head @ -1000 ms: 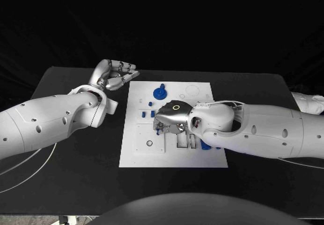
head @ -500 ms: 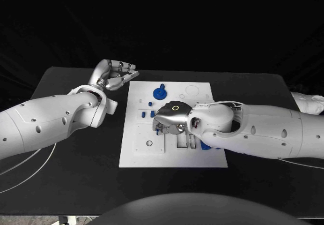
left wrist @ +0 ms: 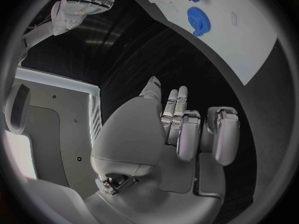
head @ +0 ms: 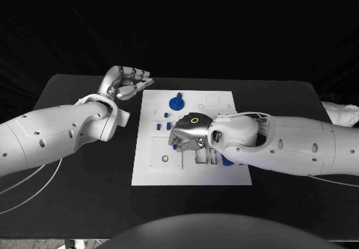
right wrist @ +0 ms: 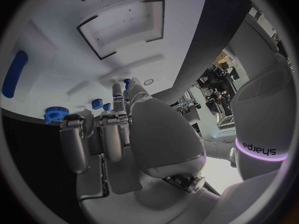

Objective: Assemble the parts on the task board

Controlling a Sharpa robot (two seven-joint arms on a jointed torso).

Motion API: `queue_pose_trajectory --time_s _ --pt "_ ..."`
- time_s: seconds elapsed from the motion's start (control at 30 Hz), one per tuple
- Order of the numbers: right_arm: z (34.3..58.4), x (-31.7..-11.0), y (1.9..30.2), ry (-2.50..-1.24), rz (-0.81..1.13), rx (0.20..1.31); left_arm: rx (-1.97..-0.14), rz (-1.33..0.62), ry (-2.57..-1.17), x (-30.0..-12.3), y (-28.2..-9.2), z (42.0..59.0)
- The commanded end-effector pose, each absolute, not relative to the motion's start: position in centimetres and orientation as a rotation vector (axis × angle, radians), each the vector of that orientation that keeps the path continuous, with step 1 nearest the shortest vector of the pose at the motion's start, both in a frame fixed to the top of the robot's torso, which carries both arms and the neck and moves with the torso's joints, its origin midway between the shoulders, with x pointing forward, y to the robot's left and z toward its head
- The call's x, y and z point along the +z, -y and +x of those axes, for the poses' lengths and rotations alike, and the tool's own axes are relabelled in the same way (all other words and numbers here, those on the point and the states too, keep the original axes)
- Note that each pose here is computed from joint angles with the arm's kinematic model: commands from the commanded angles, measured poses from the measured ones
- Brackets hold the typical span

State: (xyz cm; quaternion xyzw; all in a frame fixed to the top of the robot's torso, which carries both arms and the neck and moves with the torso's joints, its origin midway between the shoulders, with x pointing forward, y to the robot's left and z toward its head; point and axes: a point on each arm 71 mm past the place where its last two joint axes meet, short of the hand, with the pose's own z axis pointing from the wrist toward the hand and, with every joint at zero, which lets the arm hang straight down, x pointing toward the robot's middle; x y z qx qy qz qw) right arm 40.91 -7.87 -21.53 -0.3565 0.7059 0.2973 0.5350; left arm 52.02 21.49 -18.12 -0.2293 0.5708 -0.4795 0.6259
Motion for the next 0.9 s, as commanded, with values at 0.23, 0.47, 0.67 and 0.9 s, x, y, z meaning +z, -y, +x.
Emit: queue_pose_trajectory --time_s 0.23,0.47,0.67,0.9 --pt "41.0 -21.1 8.4 -1.638 -0.799 0.726 -1.117 -0.509 -1.310 -18.1 -21.1 52.0" --pt "41.9 -19.1 10.3 -1.629 -0.558 0.826 -1.118 -0.508 -1.310 -18.1 -21.1 52.1" --pt "43.2 -16.6 13.5 -1.665 -0.374 0.836 -1.116 -0.508 -1.309 -18.1 -21.0 52.2" --pt "43.7 -15.6 16.3 -1.685 -0.377 0.734 -1.115 -0.507 -1.308 -18.1 -21.0 52.2"
